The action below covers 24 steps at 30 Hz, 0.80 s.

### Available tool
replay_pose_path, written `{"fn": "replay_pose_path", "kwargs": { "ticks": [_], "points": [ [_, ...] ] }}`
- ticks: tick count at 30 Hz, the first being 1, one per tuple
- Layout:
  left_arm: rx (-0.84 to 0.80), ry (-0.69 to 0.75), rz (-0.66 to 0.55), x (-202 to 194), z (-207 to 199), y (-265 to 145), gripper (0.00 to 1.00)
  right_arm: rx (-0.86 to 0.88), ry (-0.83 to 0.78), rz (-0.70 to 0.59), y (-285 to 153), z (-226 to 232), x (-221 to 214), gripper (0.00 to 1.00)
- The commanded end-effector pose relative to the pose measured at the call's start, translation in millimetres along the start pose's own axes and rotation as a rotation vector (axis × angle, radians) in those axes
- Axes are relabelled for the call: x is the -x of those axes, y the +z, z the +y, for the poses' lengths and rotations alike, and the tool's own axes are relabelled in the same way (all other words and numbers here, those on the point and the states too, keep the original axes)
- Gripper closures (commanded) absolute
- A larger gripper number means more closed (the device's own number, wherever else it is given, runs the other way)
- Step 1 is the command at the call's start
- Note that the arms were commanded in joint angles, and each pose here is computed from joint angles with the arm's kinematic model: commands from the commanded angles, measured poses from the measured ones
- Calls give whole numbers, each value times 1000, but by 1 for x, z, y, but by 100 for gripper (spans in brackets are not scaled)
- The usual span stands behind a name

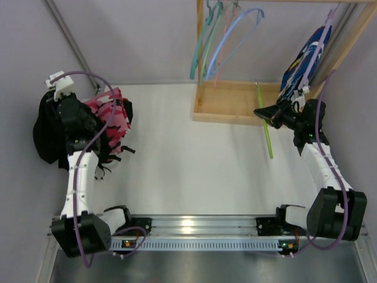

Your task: Remove the trousers from the hanger

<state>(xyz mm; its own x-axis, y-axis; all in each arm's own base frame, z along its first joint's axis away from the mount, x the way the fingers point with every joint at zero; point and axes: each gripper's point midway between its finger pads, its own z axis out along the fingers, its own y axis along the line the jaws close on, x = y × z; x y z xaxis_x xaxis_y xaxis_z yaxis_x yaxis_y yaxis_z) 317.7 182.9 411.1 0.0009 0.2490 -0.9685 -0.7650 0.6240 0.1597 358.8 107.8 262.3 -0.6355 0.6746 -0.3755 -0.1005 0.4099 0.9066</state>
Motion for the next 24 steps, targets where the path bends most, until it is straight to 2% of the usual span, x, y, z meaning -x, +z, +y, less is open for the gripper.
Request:
{"fn": "replay_pose_path", "kwargs": {
  "ticks": [1, 3, 5, 10, 11, 14, 17, 18, 21, 22, 24],
  "points": [
    [-10, -152, -126, 27, -22, 28, 100, 96, -135, -59, -6, 43, 17, 100],
    [-40, -177, -72, 3, -50, 47, 100, 102, -142, -63, -8, 48, 18, 100],
    [-62, -219, -56, -1, -68, 59, 100, 110, -158, -67, -11, 54, 19, 100],
    [-142, -153, 60, -62, -128, 70, 100, 117, -190, -67, -15, 60, 18, 100],
    [-174, -154, 72, -68, -139, 68, 93, 120, -193, -68, -16, 62, 18, 100],
    [-208, -123, 115, -91, -162, 66, 90, 127, -198, -71, -17, 65, 19, 100],
    [-254, -89, 118, -92, -179, 55, 77, 136, -215, -82, -21, 73, 20, 100],
    [-269, -94, 105, -83, -180, 52, 62, 138, -222, -86, -22, 75, 21, 100],
    [-316, -96, 81, -60, -182, 41, 41, 141, -228, -93, -27, 83, 21, 100],
    [-325, -87, 65, -50, -180, 38, 31, 142, -228, -92, -27, 84, 20, 100],
    [-347, -86, 45, -32, -175, 28, 24, 147, -236, -99, -31, 91, 21, 100]
  ]
}}
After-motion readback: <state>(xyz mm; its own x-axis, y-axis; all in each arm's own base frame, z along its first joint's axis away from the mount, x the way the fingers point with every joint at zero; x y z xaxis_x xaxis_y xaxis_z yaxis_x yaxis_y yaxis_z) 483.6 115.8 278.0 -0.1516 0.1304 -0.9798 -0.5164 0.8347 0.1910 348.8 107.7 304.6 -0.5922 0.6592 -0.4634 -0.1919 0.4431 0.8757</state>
